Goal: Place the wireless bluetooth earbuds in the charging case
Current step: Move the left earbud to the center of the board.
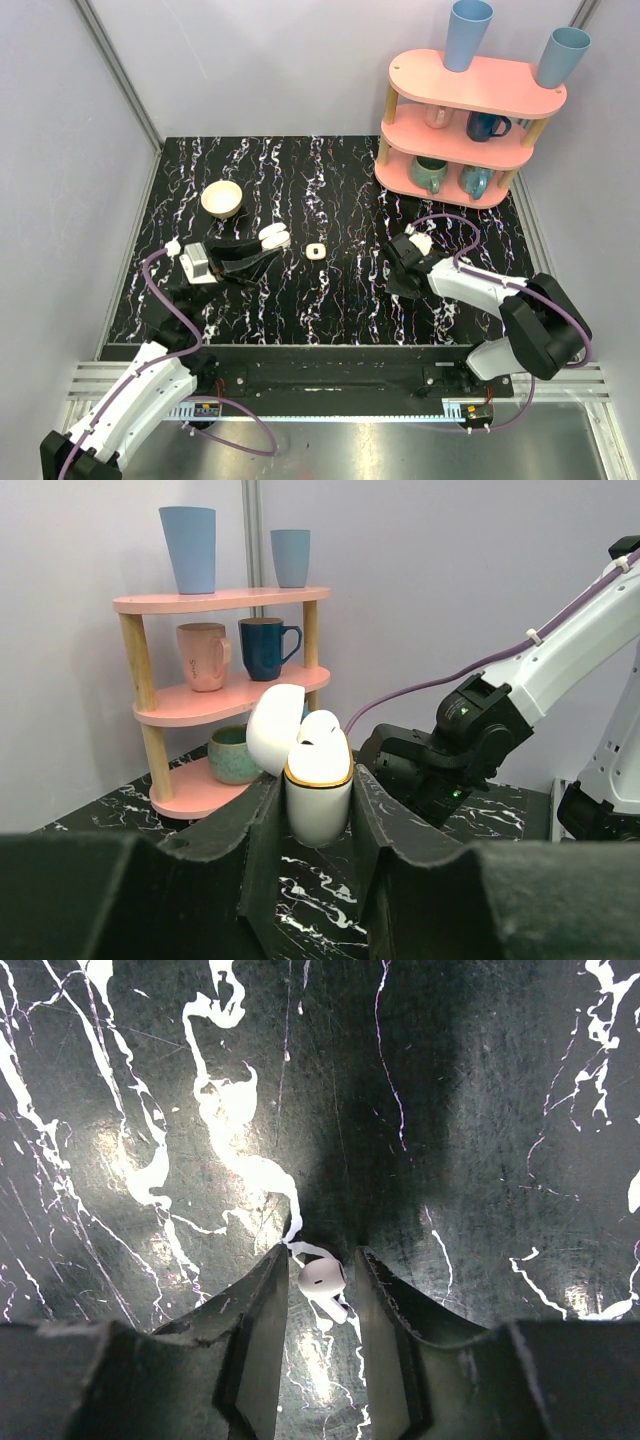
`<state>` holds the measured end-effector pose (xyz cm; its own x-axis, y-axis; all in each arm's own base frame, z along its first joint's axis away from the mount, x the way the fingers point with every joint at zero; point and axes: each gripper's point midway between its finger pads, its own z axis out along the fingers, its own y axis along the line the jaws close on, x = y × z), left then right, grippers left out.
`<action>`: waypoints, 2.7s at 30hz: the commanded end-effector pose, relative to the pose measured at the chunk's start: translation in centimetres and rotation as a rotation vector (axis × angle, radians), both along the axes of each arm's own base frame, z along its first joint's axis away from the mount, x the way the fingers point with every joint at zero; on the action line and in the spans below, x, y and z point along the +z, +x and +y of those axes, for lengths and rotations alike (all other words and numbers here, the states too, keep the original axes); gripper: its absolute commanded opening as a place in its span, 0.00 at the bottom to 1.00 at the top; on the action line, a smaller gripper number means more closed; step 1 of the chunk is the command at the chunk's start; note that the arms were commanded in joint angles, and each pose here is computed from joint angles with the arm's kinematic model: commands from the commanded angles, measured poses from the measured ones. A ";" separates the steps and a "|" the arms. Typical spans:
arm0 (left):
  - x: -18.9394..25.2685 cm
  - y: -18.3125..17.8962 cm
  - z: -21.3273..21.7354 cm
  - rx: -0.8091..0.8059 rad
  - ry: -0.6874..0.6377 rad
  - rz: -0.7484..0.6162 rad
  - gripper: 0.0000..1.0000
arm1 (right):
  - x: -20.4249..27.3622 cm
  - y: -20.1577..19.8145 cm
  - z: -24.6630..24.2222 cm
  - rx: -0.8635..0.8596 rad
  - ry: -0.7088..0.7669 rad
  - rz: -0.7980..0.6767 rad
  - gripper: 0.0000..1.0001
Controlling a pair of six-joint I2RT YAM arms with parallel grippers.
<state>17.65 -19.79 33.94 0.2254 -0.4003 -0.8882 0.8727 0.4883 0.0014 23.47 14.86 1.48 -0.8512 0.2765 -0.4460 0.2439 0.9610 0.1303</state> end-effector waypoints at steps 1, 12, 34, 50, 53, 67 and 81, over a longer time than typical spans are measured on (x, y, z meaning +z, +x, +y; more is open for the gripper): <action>1.4 -0.5 0.2 -0.005 -0.034 -0.043 0.00 | 0.3 0.3 -0.2 0.006 -0.025 0.005 0.40; 1.4 -0.4 0.1 -0.009 -0.035 -0.038 0.00 | 0.3 0.3 0.0 0.018 -0.019 0.007 0.37; 1.2 -0.5 0.1 -0.011 -0.035 -0.033 0.00 | 0.6 0.2 0.3 0.031 -0.019 0.008 0.40; 1.3 -0.5 0.1 -0.013 -0.034 -0.033 0.00 | 0.4 0.1 0.7 0.019 -0.027 0.005 0.39; 1.3 -0.5 0.1 -0.013 -0.033 -0.032 0.00 | 0.3 0.0 0.7 0.023 -0.032 0.009 0.38; 1.2 -0.5 0.1 -0.011 -0.032 -0.028 0.00 | 0.0 0.0 0.4 0.019 -0.052 0.011 0.34; 1.2 -0.5 0.0 -0.015 -0.032 -0.026 0.00 | 0.1 -0.1 1.1 0.124 -0.057 0.008 0.38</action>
<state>17.69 -19.91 33.89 0.2137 -0.4054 -0.8888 0.8762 0.4819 -0.0092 23.18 15.39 1.39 -0.8755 0.1893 -0.4445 0.1715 0.9819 0.0803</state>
